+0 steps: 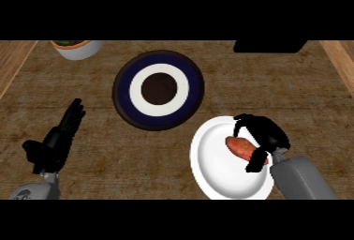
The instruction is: Pick the sweet potato from the plate and place it in the plate
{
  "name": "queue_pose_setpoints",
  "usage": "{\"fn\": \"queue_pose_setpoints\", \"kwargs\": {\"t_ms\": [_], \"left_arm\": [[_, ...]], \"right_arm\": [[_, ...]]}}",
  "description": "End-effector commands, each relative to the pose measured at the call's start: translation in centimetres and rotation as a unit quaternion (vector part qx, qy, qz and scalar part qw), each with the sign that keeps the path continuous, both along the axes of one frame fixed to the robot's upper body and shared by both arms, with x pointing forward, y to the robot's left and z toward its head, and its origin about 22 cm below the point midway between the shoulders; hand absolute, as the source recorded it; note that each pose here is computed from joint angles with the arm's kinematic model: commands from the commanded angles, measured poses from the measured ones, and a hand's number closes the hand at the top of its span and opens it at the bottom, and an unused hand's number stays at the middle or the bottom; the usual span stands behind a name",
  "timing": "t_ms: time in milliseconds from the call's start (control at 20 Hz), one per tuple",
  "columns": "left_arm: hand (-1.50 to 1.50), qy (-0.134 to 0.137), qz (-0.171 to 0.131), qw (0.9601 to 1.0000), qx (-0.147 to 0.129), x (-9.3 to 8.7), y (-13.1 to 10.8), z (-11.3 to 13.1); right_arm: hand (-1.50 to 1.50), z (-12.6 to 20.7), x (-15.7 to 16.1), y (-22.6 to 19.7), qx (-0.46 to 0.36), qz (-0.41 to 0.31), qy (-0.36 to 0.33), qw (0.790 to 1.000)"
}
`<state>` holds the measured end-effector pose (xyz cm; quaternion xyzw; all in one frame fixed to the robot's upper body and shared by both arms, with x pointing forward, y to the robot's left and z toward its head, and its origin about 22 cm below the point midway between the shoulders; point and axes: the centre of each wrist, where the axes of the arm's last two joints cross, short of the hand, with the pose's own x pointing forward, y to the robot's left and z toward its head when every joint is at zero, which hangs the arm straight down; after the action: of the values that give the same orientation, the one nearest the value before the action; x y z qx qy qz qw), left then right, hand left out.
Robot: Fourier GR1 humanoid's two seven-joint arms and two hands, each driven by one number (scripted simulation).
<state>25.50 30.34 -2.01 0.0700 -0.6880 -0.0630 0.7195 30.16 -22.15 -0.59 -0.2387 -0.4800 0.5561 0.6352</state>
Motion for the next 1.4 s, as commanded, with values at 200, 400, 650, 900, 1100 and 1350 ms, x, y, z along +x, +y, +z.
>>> {"fn": "queue_pose_setpoints", "kwargs": {"t_ms": [200,400,650,900,1100,1350], "left_arm": [[0.0,0.0,-0.008,1.0,-0.001,1.0,0.2,0.9],[0.0,-0.004,-0.02,0.9998,-0.001,-0.1,-0.8,-0.3],[0.0,0.003,-0.015,0.9999,-0.008,0.0,-2.8,-0.8],[0.0,0.0,-0.003,1.0,-0.004,0.9,-0.4,-1.4],[0.0,0.0,-0.01,1.0,-0.002,0.1,-2.5,0.0],[0.0,-0.003,0.011,0.9999,0.002,-0.5,1.3,-0.2]], "right_arm": [[1.5,-2.2,2.1,-4.3,0.043,0.001,-0.035,0.998],[1.5,-1.8,4.0,-9.2,0.103,-0.047,-0.083,0.99],[1.5,-1.5,4.8,-11.7,0.101,-0.047,-0.201,0.973],[1.5,0.6,6.6,-12.3,0.151,-0.01,-0.246,0.957],[1.5,2.7,5.8,-14.4,0.169,-0.007,-0.28,0.945],[1.5,3.5,5.0,-12.4,0.21,-0.014,-0.358,0.91]]}}
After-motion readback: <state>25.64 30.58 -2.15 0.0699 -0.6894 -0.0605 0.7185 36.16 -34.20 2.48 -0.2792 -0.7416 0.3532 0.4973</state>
